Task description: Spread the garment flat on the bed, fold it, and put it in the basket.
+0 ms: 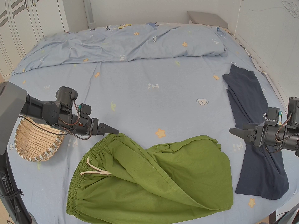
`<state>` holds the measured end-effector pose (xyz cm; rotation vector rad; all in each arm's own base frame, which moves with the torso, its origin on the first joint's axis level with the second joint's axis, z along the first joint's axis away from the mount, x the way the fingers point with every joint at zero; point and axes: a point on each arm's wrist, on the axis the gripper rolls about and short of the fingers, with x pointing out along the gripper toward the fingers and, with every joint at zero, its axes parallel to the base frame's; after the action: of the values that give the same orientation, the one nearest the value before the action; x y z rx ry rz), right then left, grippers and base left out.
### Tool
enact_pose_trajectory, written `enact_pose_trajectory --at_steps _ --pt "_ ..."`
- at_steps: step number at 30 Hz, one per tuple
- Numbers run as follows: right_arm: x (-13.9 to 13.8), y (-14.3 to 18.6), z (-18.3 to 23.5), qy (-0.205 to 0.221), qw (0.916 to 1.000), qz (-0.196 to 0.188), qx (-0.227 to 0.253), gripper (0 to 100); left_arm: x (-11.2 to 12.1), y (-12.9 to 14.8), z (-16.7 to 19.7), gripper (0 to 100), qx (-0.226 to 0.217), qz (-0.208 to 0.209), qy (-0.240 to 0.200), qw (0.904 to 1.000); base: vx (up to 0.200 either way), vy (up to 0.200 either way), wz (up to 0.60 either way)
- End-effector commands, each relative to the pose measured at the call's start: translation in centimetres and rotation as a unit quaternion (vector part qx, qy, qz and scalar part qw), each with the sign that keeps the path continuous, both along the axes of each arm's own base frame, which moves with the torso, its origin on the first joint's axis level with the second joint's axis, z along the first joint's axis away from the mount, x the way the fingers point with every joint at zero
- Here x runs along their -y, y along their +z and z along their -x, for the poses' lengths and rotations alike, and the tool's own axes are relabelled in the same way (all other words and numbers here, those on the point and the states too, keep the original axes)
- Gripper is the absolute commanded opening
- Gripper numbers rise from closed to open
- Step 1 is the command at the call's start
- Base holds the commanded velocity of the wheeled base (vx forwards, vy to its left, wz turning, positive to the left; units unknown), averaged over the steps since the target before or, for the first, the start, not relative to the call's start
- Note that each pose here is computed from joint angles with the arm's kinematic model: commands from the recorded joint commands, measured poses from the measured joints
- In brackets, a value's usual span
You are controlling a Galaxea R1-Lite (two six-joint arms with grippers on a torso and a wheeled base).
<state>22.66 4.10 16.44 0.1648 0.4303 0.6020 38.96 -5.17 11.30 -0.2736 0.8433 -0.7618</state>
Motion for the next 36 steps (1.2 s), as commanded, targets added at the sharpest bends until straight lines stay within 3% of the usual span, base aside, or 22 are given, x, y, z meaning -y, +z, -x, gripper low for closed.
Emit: enact_pose_trajectory --at_steps 1,12,13,27,36 --pt "0.0 0.0 0.0 -0.001 1.0000 0.001 0.001 100 0.4 -1.3 -0.4 100 -0.015 -0.001 -0.006 0.9999 0.000 0.000 0.00" --pt "0.0 0.0 -0.1 -0.005 1.0000 0.002 0.001 100 1.6 -2.5 -0.2 100 -0.032 -0.004 -0.021 0.9993 0.000 0.000 0.00" --pt "0.1 0.0 -0.1 -0.005 1.0000 0.002 0.001 100 1.6 -2.5 -0.3 0 -0.031 -0.004 -0.021 0.9993 0.000 0.000 0.00" --pt "0.0 -0.1 -0.2 -0.005 1.0000 0.002 -0.002 100 0.7 -1.4 -0.1 0 -0.021 -0.002 -0.009 0.9997 0.000 0.000 0.00" --pt "-0.2 -0.3 -0.1 0.001 1.0000 0.003 -0.009 100 -3.8 3.2 1.1 0 0.035 0.013 0.042 0.9984 0.000 0.000 0.00"
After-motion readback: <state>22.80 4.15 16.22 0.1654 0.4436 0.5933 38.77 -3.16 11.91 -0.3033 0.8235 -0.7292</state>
